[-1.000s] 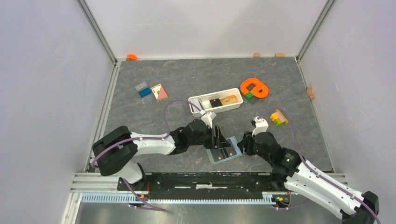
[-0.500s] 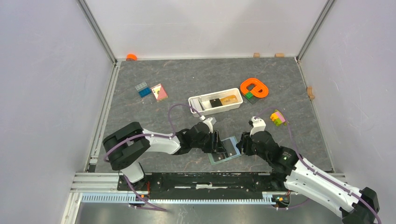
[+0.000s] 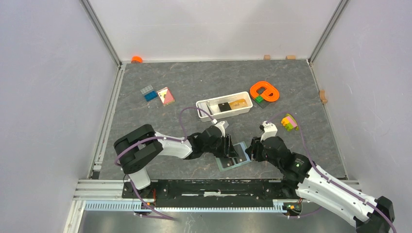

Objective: Put the credit cards into the card holder
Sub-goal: Insert the credit card into the card holder.

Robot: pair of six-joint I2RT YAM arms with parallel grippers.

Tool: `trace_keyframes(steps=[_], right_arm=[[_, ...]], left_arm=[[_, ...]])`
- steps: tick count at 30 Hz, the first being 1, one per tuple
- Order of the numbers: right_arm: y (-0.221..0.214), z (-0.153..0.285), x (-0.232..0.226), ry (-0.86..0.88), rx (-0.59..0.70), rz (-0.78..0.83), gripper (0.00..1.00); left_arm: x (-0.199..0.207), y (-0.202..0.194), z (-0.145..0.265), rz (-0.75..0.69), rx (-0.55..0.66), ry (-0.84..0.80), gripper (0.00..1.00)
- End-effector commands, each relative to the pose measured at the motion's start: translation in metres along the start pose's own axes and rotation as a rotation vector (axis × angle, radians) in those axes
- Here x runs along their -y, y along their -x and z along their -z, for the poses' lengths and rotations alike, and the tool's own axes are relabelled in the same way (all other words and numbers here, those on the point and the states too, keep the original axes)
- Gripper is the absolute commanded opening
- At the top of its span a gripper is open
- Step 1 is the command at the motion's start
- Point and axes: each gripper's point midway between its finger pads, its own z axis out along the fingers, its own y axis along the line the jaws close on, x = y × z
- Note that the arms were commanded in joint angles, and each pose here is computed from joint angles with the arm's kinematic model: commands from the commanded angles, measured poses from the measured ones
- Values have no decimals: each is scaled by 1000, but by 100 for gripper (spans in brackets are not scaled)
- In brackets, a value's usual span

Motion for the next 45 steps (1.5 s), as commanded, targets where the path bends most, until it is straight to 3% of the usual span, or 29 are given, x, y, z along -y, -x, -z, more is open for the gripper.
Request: trace_keyframes(steps=[1, 10, 17, 26, 45], right_arm=[[4, -2, -5, 22, 19, -20, 51], [-3, -5, -3, 20, 4, -24, 50], [-10, -11, -14, 86, -27, 14, 48], [-26, -19, -11, 86, -105, 76, 45], [-35, -22, -5, 104, -128, 53, 40]], left_arm=[[9, 5, -6, -31, 4, -25, 49], [19, 12, -8, -53, 22, -51, 48], [22, 21, 26, -94, 84, -20, 54], [-30, 1, 68, -48, 92, 179, 57], [-48, -19, 61, 31, 56, 182, 50]])
